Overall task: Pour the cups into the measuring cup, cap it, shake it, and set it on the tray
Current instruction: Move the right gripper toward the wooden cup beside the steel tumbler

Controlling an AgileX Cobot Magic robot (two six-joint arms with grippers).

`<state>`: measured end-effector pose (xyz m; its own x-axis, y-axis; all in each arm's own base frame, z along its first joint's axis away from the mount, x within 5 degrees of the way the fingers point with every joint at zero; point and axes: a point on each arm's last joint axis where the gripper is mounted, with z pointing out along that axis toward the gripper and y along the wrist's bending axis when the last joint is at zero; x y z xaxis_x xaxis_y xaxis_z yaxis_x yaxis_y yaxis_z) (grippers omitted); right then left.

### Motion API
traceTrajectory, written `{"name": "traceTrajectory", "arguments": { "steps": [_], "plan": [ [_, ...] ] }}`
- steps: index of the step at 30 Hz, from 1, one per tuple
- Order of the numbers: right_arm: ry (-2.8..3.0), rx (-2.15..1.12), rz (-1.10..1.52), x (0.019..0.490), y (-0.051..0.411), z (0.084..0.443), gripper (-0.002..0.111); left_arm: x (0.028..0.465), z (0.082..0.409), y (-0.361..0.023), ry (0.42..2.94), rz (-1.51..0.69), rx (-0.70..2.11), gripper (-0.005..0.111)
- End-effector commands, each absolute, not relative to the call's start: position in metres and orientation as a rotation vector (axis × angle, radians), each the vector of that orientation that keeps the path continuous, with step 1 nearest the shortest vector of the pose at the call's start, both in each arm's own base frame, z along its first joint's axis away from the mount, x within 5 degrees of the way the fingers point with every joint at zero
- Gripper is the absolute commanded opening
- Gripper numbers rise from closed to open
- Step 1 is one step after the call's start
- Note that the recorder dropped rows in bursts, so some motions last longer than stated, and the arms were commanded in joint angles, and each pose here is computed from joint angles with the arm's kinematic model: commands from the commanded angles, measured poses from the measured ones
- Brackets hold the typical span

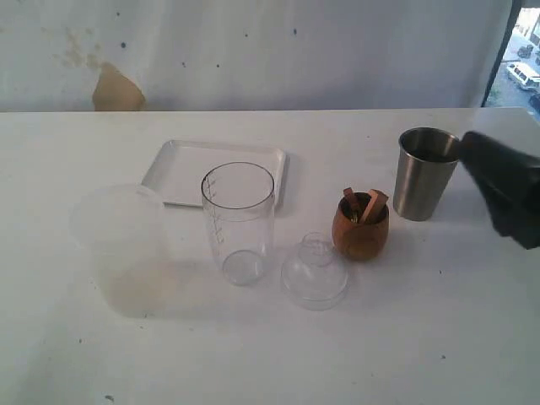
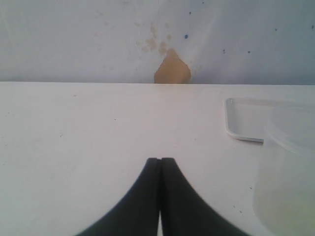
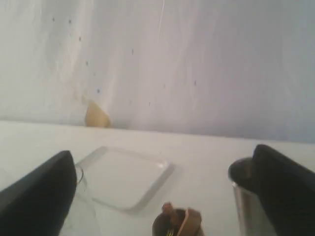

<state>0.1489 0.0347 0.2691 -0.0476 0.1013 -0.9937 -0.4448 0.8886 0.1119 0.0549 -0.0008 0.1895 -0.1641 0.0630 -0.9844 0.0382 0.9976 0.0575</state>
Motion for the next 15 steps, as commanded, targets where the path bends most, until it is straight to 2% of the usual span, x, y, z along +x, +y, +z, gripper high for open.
{"name": "traceTrajectory", "arguments": {
  "steps": [1,6,15],
  "plan": [
    [1.632,-0.455,0.556,0.185,0.044,0.231,0.089,0.055,0.190,-0.001,1.737,0.013,0.067,0.103],
    [1.766,-0.614,0.430,0.211,0.040,0.177,0.089,0.055,0.190,-0.001,1.737,0.013,0.067,0.103],
    [1.771,-0.608,0.447,0.237,0.039,0.125,0.088,0.055,0.190,-0.001,1.737,0.013,0.067,0.103]
  ]
}}
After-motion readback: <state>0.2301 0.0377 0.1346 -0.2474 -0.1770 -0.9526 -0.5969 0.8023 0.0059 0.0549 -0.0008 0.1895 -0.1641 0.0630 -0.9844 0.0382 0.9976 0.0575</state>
